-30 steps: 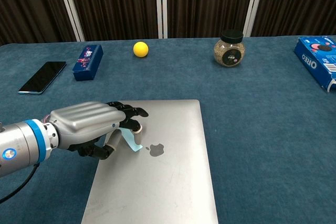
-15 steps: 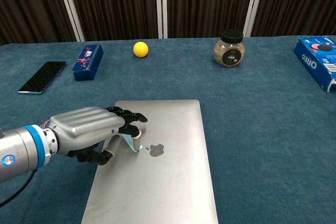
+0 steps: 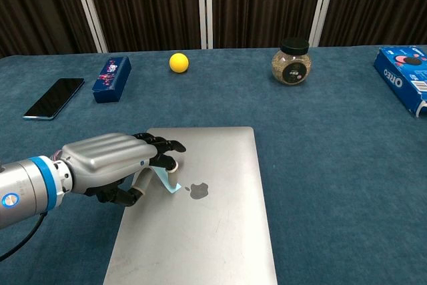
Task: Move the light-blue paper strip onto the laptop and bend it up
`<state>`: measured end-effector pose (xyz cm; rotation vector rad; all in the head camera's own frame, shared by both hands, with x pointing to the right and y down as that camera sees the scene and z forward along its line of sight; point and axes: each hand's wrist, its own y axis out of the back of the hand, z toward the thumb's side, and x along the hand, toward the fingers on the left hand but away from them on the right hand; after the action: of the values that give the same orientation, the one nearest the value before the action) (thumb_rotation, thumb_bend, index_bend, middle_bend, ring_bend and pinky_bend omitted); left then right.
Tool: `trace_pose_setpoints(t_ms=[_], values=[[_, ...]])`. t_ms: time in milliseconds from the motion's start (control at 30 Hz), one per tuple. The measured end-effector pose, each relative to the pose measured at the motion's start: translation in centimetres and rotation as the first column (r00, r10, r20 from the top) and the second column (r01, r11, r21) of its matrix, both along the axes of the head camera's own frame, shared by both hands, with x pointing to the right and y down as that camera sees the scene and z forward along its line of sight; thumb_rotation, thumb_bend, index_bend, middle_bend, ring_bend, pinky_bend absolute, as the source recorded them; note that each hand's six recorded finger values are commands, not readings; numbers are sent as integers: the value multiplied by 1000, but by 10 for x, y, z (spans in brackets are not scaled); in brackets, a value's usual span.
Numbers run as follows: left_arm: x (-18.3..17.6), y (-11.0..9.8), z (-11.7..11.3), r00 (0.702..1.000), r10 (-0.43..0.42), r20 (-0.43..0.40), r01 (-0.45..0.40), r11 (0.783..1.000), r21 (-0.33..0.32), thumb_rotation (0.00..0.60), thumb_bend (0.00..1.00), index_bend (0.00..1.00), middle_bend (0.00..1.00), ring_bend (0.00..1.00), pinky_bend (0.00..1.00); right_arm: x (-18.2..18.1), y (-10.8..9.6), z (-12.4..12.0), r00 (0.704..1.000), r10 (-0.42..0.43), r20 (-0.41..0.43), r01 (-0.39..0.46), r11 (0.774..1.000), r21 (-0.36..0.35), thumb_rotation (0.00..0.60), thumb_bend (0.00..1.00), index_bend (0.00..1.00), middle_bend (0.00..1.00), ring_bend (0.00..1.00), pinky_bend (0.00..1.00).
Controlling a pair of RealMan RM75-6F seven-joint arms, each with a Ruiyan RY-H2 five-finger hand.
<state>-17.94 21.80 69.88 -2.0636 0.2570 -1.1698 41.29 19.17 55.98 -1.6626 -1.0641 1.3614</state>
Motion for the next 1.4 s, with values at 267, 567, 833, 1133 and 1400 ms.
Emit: trace_pose_setpoints(t_ms=[267,567,833,1133,1400], values=[[-2,6,1,1000,6,-1,-6,1000,-18,583,985,310,0,0,0,0,0,-1,1000,1,1,-1,1000,2,600,0,0,0,0,0],[-4,6,0,1000,8,-4,-8,1000,-15,582,986,310,0,0,0,0,0,0,1000,0,-1,0,1000,-1,600,0,0,0,0,0],[-1,4,3,1000,10,0,-10,1000,-17,582,986,310,0,0,0,0,0,0,1000,2,-1,-2,1000,-1,600,0,0,0,0,0],[3,2,3,1000,12,-4,-12,1000,-6,582,990,310,0,0,0,0,0,0,1000,2,0,-2,1000,-3,600,0,0,0,0,0],[1,4,0,1000,16,-4,-16,1000,-8,583,990,310,0,0,0,0,0,1,1000,2,0,-2,1000,-4,600,0,0,0,0,0]])
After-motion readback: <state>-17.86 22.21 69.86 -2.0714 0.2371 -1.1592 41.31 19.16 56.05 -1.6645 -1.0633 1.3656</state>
